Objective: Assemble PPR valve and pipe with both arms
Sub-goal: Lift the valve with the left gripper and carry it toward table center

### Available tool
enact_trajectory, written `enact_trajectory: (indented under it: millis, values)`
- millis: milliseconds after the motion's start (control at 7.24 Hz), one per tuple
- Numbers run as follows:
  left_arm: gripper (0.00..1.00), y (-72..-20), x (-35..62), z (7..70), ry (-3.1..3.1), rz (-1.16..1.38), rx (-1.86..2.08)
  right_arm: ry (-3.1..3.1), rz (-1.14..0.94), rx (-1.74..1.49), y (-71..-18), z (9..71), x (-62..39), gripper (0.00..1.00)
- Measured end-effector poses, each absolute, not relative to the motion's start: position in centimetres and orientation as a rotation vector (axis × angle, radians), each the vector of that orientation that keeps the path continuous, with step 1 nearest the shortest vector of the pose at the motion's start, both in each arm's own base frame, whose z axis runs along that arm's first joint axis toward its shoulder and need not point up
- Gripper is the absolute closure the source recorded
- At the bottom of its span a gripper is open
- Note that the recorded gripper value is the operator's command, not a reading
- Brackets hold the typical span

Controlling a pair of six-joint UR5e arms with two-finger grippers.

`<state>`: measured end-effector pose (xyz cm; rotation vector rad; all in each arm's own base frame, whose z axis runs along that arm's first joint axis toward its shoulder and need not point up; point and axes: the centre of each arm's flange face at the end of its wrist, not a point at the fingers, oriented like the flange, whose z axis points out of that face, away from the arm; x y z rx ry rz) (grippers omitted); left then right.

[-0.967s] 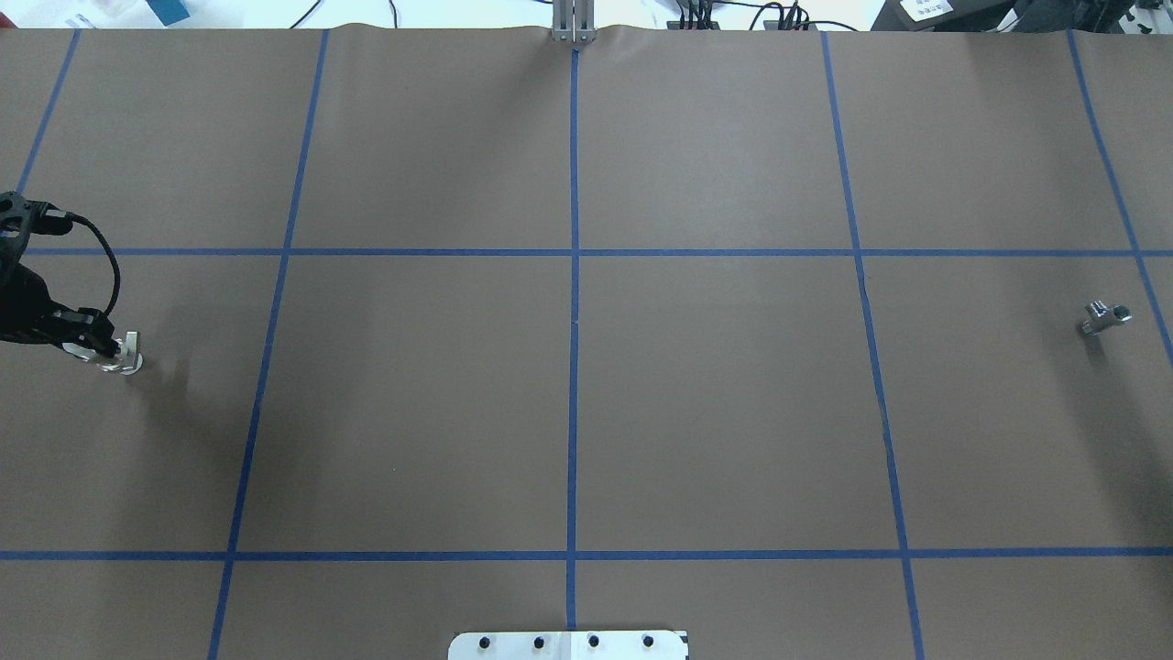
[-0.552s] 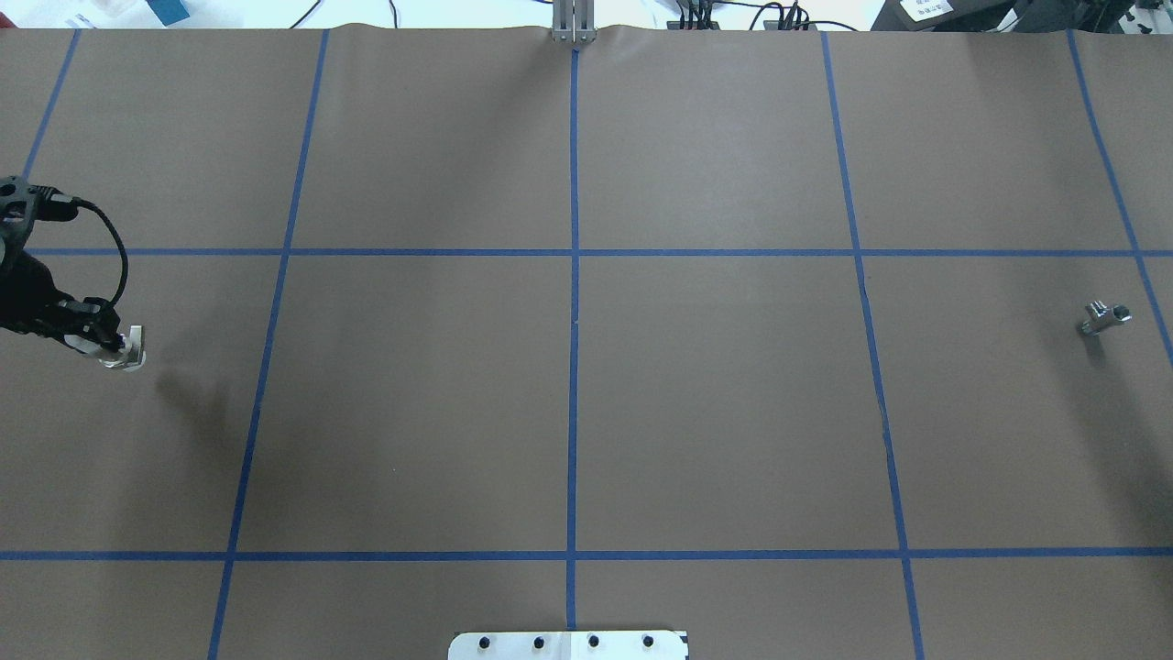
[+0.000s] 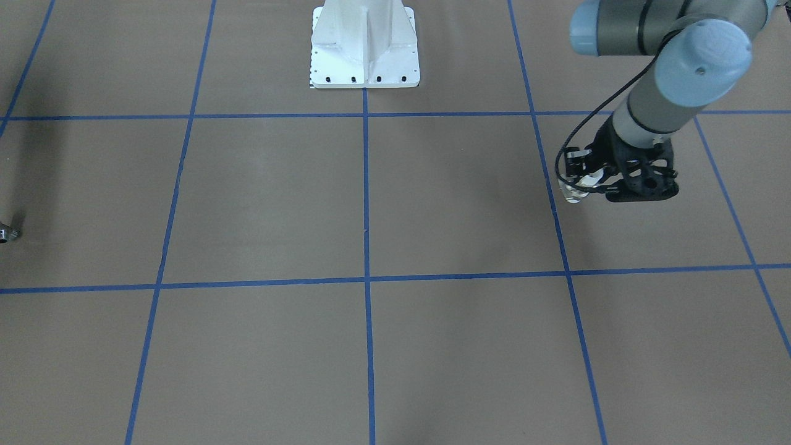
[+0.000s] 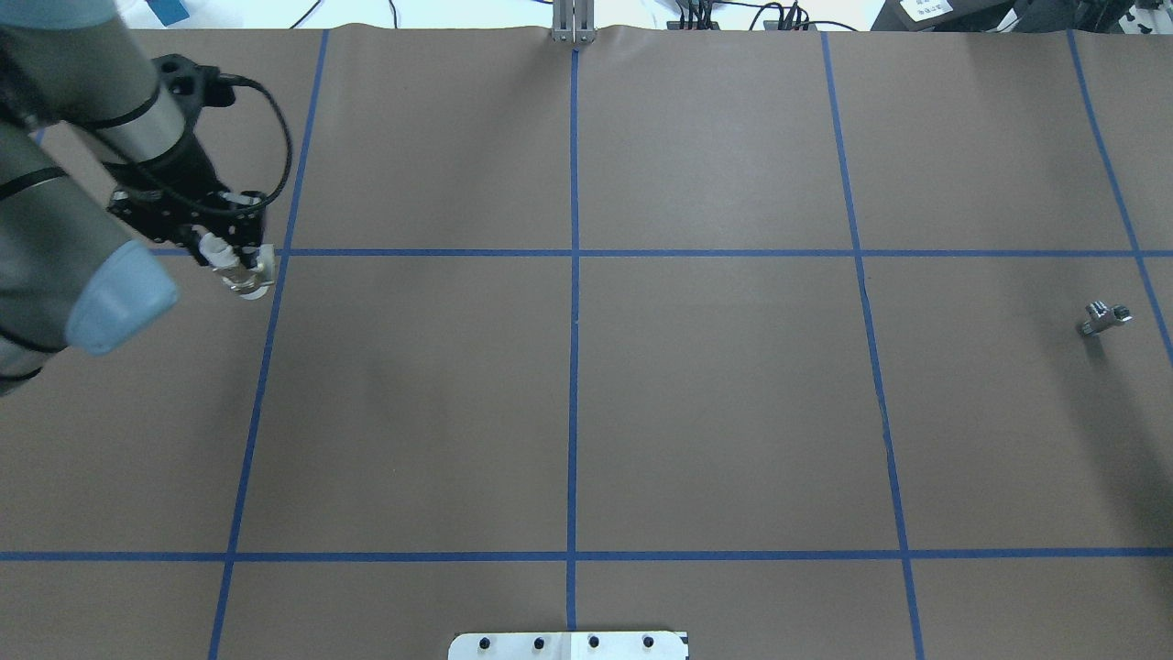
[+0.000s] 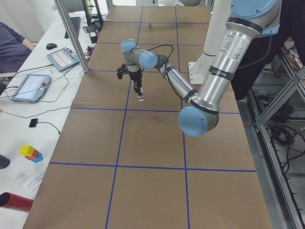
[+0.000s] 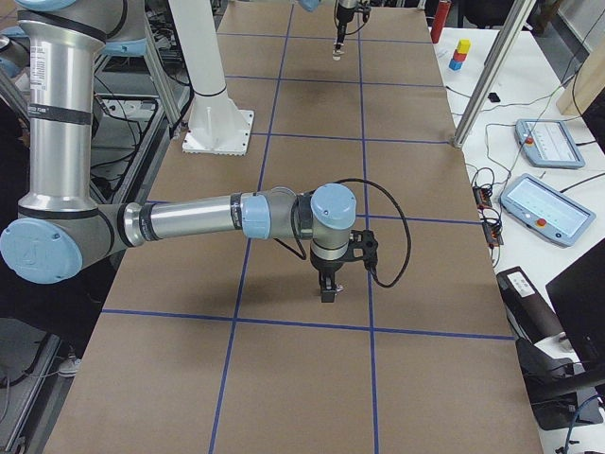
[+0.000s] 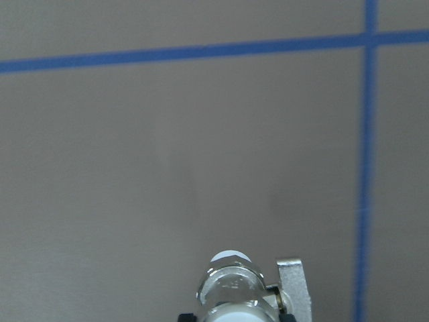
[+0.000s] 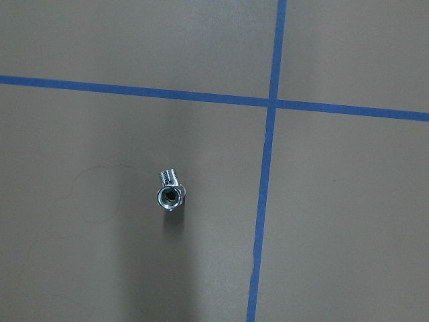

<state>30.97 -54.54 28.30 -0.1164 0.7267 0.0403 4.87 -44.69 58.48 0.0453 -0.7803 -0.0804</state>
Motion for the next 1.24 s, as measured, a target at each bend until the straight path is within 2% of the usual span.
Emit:
enact_trajectory:
  millis: [276,552,829,1243]
  values:
    - [1.0,-60.0,38.5,20.0,0.75,0.021,-0.12,-0.779,-0.079,0.049,-44.9,58.2,4.9,0.01]
    - [1.0,-63.6,46.4,15.0,0.812,0.03,-0.089,-0.753,-0.087,0.072,-46.3,57.2,5.0,0.01]
    - [1.0,-63.3,51.8,11.6,0.839,0.061,-0.088,-0.721,-0.076,0.076,-46.9,57.0,5.2,0.01]
    - [1.0,-59.5,57.7,11.0,0.827,0.089,-0.092,-0.719,-0.046,0.059,-46.4,57.5,5.2,0.01]
